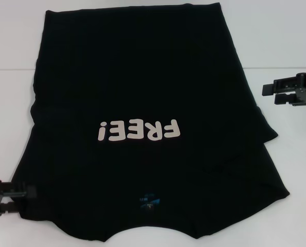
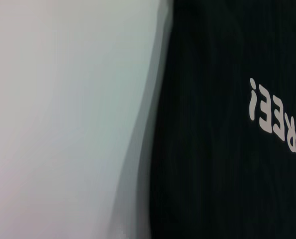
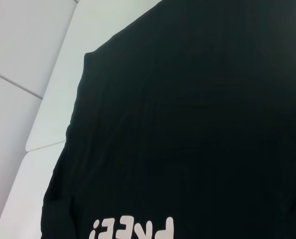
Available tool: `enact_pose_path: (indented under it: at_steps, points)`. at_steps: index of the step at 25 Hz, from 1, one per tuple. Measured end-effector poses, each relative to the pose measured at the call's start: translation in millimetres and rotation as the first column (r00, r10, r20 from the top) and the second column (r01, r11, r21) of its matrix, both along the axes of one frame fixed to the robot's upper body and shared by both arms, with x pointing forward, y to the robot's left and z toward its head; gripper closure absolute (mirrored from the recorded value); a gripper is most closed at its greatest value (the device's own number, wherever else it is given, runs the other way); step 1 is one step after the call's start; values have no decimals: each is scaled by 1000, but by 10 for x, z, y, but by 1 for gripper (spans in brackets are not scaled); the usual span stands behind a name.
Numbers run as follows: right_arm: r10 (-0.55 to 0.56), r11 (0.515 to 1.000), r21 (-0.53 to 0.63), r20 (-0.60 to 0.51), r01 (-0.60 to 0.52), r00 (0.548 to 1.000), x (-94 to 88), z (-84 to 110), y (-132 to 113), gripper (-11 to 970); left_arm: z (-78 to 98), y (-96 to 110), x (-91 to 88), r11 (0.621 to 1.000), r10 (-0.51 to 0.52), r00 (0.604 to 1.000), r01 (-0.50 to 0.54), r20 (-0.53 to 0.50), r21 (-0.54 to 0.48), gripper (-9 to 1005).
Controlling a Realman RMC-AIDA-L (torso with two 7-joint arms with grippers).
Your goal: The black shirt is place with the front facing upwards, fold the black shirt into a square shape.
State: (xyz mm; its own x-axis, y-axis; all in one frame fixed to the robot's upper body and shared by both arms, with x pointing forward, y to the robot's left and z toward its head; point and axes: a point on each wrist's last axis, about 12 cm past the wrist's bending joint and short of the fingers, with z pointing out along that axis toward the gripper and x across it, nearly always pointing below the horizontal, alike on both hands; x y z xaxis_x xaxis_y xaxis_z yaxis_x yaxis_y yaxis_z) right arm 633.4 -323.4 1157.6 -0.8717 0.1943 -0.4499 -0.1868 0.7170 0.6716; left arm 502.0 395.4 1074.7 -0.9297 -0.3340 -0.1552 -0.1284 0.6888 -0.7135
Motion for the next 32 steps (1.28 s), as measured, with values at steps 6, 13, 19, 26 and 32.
enact_pose_path:
  at_steps: [6, 13, 19, 26, 32]
  points:
    - [0, 1000, 0, -1, 0, 1000, -5, -5, -5, 375, 17, -43, 101, 1000, 6, 1000, -6, 11, 14, 281]
    - [-4, 1000, 0, -5, 4, 1000, -21, -22, -22, 375, 47, 6, 140, 999, 44, 999, -45, 20, 30, 282]
    - [-6, 1000, 1, -4, 6, 1000, -21, -22, -25, 375, 77, 21, 169, 998, 48, 999, -48, 19, 44, 283]
    - [-6, 1000, 2, -4, 6, 1000, -20, -20, -24, 375, 48, -51, 174, 999, 10, 1000, -10, 1, 48, 284]
    - [-5, 1000, 2, -4, 5, 1000, -21, -20, -24, 375, 43, -44, 215, 997, 41, 999, -41, 6, 59, 285]
